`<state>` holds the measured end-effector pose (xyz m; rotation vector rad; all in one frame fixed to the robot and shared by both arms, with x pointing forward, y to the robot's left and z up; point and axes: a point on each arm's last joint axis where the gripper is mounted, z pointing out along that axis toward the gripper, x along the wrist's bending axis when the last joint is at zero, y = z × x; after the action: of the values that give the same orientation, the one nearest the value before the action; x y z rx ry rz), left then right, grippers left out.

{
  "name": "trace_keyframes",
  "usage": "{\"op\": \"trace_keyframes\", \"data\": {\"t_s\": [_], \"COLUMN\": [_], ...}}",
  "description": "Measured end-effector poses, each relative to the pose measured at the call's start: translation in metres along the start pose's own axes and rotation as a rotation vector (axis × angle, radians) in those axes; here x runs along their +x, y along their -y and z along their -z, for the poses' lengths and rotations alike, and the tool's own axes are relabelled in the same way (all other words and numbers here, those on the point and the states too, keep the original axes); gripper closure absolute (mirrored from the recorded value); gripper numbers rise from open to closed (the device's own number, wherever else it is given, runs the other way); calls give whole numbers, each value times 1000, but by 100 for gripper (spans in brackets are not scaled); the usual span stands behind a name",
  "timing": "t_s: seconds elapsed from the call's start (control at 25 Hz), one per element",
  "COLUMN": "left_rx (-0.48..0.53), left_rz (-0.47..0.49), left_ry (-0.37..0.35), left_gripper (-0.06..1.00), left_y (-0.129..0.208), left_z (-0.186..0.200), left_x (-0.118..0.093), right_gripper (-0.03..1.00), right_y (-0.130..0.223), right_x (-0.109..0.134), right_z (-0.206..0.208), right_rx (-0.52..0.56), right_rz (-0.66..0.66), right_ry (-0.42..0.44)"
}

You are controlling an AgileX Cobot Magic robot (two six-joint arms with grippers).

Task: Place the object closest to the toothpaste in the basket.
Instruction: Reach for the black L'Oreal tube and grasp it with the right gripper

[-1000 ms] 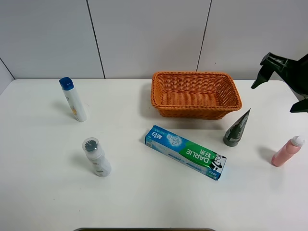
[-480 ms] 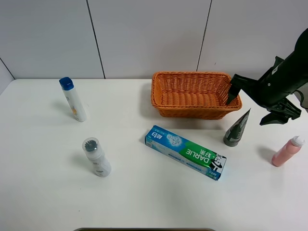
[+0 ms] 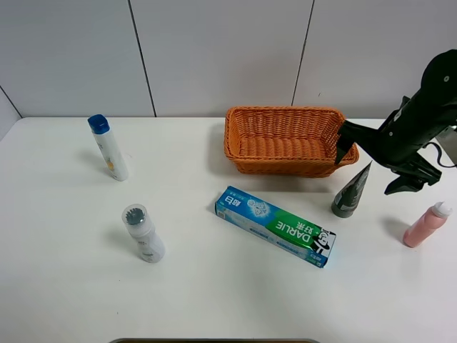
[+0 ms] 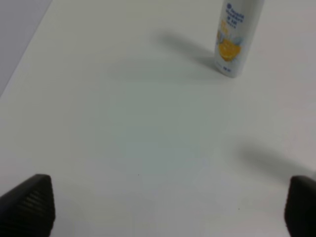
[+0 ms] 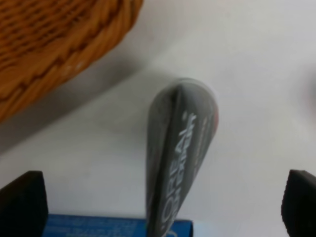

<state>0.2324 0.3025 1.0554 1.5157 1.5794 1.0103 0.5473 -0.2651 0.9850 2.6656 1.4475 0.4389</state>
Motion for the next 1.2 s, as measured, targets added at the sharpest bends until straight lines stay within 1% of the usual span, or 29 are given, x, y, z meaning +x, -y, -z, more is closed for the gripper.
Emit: {"op": "trace_keyframes", "data": {"t_s": [0.32,0.84,1.08,1.12,1.2], "left_rx": [0,0,0,0,0], "left_rz": [0,0,0,0,0], "left_ry": [0,0,0,0,0], "left_gripper": [1,1,1,1,1], "left_y": [0,0,0,0,0], "left_z": [0,0,0,0,0], "left_x": [0,0,0,0,0], "right_gripper": [-1,-1,-1,0,5], "right_y": [-1,-4,-4,-4,-4], "right_x": [-3,-6,-6,-6,-6], "right_z": [-31,-64,-65,-65,-65], "right_rx": [53,77,78,78,77], "right_rz": [10,3,2,2,2], "right_ry": [64,93,93,93,93]}}
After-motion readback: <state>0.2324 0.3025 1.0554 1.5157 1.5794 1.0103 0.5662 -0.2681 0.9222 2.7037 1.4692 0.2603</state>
